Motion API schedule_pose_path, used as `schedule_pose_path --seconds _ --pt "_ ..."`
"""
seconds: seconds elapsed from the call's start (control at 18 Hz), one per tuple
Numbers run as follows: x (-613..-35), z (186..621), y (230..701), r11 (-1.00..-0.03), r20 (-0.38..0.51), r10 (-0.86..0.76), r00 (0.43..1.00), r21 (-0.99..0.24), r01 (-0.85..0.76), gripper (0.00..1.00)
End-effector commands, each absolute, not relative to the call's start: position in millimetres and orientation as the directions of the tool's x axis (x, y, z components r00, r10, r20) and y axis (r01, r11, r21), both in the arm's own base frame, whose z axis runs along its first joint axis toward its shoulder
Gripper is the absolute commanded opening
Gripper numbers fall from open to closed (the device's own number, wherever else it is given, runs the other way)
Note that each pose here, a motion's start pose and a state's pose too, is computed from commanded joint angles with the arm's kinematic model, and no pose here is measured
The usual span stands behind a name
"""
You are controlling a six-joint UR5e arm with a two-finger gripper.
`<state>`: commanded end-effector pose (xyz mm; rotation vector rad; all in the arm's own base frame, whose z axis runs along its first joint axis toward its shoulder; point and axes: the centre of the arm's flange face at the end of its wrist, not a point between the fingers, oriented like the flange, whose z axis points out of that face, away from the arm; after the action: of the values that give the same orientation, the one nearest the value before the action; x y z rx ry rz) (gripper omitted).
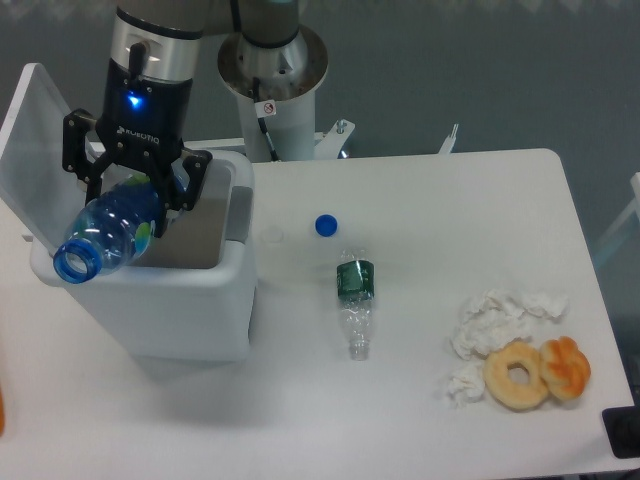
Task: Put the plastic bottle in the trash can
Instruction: 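Open the gripper to release the bottle inside the bin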
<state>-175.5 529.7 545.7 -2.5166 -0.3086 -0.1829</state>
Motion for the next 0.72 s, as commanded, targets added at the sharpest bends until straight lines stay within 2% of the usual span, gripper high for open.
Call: schedule_pose_path --seconds 0.56,0.61,0.72 --pt "-179.8 545.2 530.9 -0.802 0.181 0.164 0.970 -0.548 0.238 1.00" --pt "-187.2 544.6 530.1 -0.805 0.164 0.161 0.973 -0.549 0.226 1.00" --pt "-227.7 539.1 519.2 -0.826 0.059 0.210 0.976 -0.523 0.209 1.00"
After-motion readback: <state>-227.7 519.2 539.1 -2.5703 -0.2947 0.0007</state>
